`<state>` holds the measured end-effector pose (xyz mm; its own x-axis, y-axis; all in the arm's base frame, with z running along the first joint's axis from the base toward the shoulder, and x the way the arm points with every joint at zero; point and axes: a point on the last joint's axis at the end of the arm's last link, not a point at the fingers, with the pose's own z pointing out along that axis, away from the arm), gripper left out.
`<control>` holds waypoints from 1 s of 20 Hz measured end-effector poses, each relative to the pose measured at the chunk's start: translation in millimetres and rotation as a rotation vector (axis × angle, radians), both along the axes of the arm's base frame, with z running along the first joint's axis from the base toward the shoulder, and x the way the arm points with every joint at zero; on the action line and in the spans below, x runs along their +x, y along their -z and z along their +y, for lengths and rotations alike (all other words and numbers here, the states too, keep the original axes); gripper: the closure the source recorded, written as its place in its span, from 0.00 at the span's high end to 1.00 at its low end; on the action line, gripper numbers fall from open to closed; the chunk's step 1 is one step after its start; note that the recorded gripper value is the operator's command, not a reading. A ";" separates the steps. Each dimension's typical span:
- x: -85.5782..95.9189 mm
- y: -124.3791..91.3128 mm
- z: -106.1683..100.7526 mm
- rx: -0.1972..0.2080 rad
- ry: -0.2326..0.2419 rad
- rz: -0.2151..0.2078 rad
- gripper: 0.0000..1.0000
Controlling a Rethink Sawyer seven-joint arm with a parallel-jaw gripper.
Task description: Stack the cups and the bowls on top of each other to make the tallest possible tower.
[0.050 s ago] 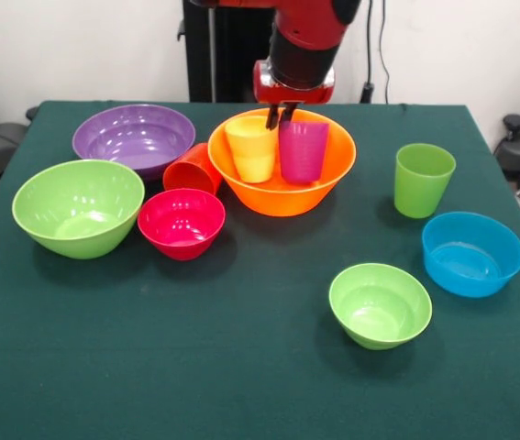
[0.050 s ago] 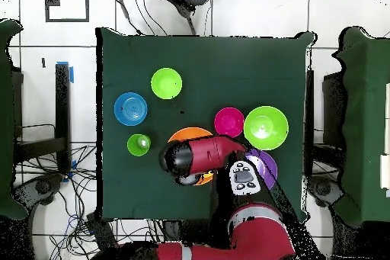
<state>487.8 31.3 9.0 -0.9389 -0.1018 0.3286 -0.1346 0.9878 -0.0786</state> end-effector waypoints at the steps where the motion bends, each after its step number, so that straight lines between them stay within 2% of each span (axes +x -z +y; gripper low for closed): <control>1: 0.7 0.0 -0.8 0.004 0.003 -0.001 0.00; 10: 2.0 1.2 -5.6 0.038 0.030 0.003 0.00; 15: 1.8 1.0 -7.9 0.062 0.050 0.021 0.00; 20: 0.4 -0.7 -8.0 0.091 0.073 0.057 0.00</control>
<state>488.2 23.2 9.7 -0.9249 -0.0663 0.3744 -0.0642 0.9978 0.0180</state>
